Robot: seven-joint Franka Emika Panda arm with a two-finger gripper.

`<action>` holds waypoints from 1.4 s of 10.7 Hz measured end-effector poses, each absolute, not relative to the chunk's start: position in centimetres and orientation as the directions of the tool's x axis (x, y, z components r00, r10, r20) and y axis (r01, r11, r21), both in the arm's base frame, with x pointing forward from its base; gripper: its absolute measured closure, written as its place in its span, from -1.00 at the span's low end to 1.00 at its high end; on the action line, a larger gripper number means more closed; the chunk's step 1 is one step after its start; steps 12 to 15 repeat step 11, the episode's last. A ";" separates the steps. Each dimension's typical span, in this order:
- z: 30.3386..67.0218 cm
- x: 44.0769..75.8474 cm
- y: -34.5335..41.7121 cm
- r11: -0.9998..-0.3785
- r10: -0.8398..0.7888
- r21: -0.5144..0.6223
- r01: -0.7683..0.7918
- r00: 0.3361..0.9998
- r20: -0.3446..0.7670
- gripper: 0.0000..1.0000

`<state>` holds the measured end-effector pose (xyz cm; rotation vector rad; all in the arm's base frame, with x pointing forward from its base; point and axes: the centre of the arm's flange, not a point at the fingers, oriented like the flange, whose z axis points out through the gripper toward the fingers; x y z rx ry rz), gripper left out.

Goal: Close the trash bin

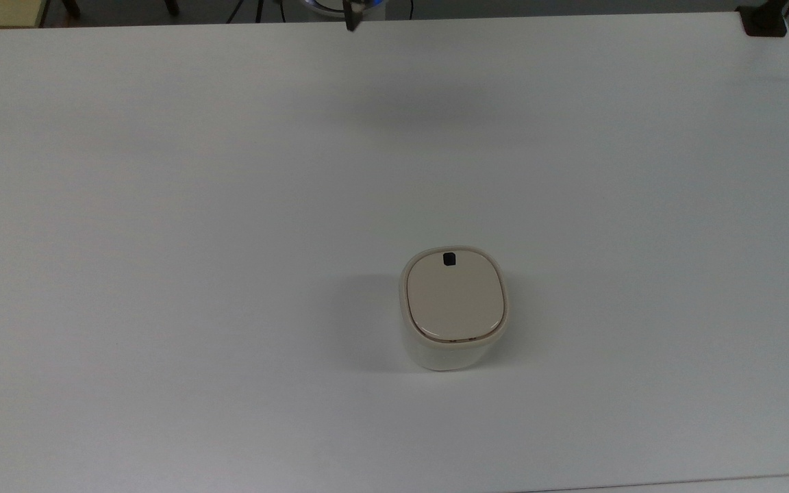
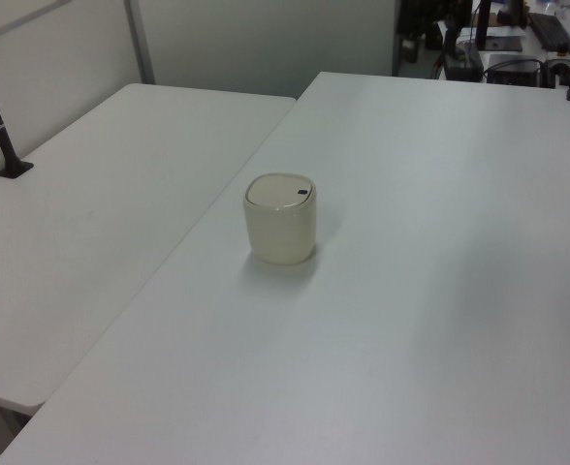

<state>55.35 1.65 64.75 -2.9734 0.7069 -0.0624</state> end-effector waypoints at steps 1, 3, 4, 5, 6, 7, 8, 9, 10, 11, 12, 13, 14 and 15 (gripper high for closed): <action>65.0 54.4 0.6 -0.925 -0.372 -0.090 -0.369 0.928 0.015 -1.00; 64.7 53.3 -0.7 -0.960 -0.267 -0.085 -0.265 0.964 0.010 -1.00; 64.7 53.2 -1.4 -0.970 -0.229 -0.084 -0.227 0.973 0.013 -1.00; 64.6 53.2 -2.2 -0.982 -0.176 -0.071 -0.174 0.984 0.021 -1.00; 64.8 53.4 -2.9 -0.990 -0.135 -0.057 -0.132 0.989 0.054 -1.00; 64.8 53.9 -3.2 -0.993 -0.113 -0.044 -0.110 0.990 0.080 -1.00; 64.4 54.4 -3.3 -0.994 -0.104 -0.029 -0.102 0.991 0.087 -1.00; 63.8 54.8 -3.1 -0.995 -0.097 -0.019 -0.096 0.992 0.084 -1.00; 63.2 55.3 -2.8 -0.996 -0.091 -0.010 -0.090 0.993 0.075 -1.00; 62.6 55.7 -2.5 -0.997 -0.082 0.001 -0.082 0.994 0.068 -1.00; 62.6 55.7 -2.5 -0.997 -0.082 0.001 -0.082 0.994 0.068 -1.00; 62.6 55.7 -2.5 -0.997 -0.082 0.001 -0.082 0.994 0.068 -1.00; 62.6 55.7 -2.5 -0.997 -0.082 0.001 -0.082 0.994 0.068 -1.00; 62.6 55.7 -2.5 -0.997 -0.082 0.001 -0.082 0.994 0.068 -1.00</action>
